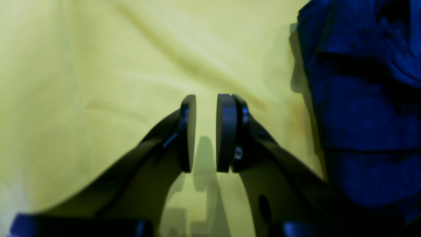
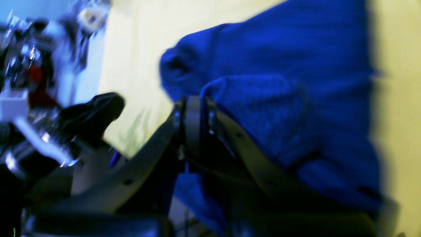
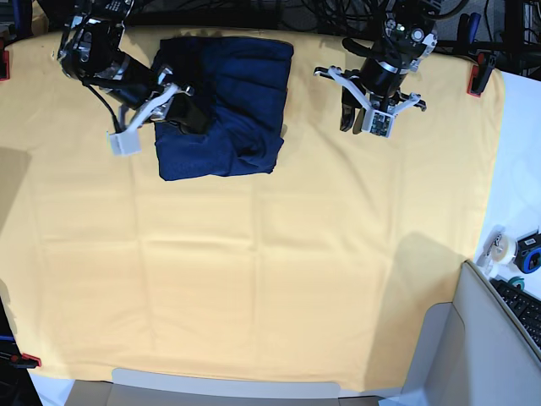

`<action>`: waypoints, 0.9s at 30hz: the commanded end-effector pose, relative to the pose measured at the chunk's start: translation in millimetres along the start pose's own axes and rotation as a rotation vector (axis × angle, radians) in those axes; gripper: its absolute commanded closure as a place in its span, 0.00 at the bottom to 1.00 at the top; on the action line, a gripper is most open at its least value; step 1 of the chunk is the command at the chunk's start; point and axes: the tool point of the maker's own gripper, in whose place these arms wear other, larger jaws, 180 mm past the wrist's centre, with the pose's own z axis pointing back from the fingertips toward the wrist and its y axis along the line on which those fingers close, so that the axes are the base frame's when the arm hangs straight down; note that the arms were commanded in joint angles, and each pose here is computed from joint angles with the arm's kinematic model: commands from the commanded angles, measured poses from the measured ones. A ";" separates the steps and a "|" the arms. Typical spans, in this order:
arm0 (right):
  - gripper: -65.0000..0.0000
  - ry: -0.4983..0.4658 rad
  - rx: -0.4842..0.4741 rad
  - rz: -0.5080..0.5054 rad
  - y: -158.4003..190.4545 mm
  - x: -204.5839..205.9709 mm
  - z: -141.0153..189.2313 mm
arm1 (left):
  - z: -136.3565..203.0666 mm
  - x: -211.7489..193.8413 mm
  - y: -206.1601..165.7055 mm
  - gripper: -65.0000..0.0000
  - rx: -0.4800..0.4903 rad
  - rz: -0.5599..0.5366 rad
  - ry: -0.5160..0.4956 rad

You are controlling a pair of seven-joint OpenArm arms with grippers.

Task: Fold the T-shirt properly
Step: 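Push the shirt's side edge inward with the right gripper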

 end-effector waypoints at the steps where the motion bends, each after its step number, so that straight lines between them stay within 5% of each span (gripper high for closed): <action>1: 0.99 -0.014 0.049 0.038 13.3 7.4 -3.3 | 1.8 10.5 1.3 0.83 0.004 -0.009 -0.037; 14: 0.99 0.259 0.091 0.345 44.8 -36.1 -40.4 | -0.6 6.6 2.0 0.83 0.008 -0.005 -0.027; 27: 0.99 0.565 0.000 0.934 44.5 -86.7 -62.3 | -0.8 7.3 2.7 0.83 0.009 -0.005 -0.028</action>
